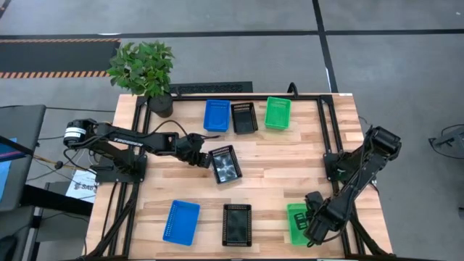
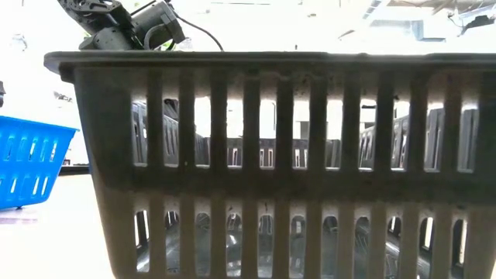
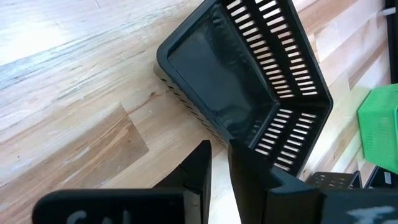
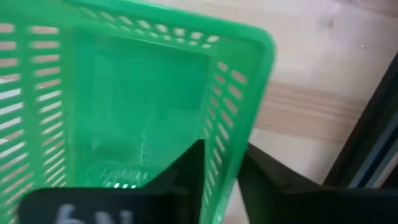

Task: Stack baskets by color
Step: Stack the bottom green bin on the stacked green bins

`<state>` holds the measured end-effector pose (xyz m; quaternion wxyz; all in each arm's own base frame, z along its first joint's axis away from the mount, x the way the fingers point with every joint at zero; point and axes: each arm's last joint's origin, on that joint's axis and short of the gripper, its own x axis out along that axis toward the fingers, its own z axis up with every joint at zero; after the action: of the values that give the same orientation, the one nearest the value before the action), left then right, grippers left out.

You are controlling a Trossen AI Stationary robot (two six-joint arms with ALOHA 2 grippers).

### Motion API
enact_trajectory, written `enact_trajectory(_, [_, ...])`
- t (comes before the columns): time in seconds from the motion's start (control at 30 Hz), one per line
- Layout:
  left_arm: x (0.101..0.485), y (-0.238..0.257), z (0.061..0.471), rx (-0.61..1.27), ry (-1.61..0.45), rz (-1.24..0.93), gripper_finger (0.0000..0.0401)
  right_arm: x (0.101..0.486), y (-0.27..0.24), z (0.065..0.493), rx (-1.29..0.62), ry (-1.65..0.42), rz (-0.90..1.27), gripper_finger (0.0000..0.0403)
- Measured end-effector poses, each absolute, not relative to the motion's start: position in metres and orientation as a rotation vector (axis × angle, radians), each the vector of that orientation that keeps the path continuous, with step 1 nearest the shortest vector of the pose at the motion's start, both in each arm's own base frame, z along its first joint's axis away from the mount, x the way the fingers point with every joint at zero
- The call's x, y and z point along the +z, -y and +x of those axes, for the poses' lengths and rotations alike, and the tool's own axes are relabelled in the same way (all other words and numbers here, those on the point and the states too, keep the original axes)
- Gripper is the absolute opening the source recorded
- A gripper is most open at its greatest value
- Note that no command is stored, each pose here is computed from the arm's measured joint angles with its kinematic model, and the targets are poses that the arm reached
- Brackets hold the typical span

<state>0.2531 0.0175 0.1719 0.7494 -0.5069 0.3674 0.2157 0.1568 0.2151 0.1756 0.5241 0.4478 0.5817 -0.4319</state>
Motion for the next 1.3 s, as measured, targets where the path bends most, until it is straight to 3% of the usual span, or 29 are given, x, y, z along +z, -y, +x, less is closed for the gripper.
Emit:
enact_trajectory(0.17, [0.172, -0.018, 0.253, 0.472, -0.803, -1.108, 0.0041, 0.176, -0.211, 0.161, -1.032, -1.393, 1.068, 0.0018])
enact_trajectory(0.37, [0.172, -0.018, 0.253, 0.472, -0.801, -1.1, 0.0041, 0.18, -0.2, 0.171, -1.022, -1.38, 1.083, 0.0015])
enact_trajectory(0.57, [0.172, -0.018, 0.253, 0.473, -0.8, -1.086, 0.0041, 0.204, -0.167, 0.182, -0.987, -1.219, 1.063, 0.0011])
enact_trajectory(0.93, [0.172, -0.019, 0.253, 0.485, -0.79, -1.058, 0.0041, 0.277, -0.018, 0.177, -1.101, -0.738, 1.004, 0.0014])
enact_trajectory(1.1, [0.172, -0.019, 0.253, 0.495, -0.784, -1.051, 0.0041, 0.291, 0.055, 0.172, -1.202, -0.58, 0.939, 0.0009])
enact_trajectory(1.3, [0.172, -0.019, 0.253, 0.498, -0.782, -1.049, 0.0041, 0.296, 0.132, 0.168, -1.173, -0.463, 0.936, 0.0015])
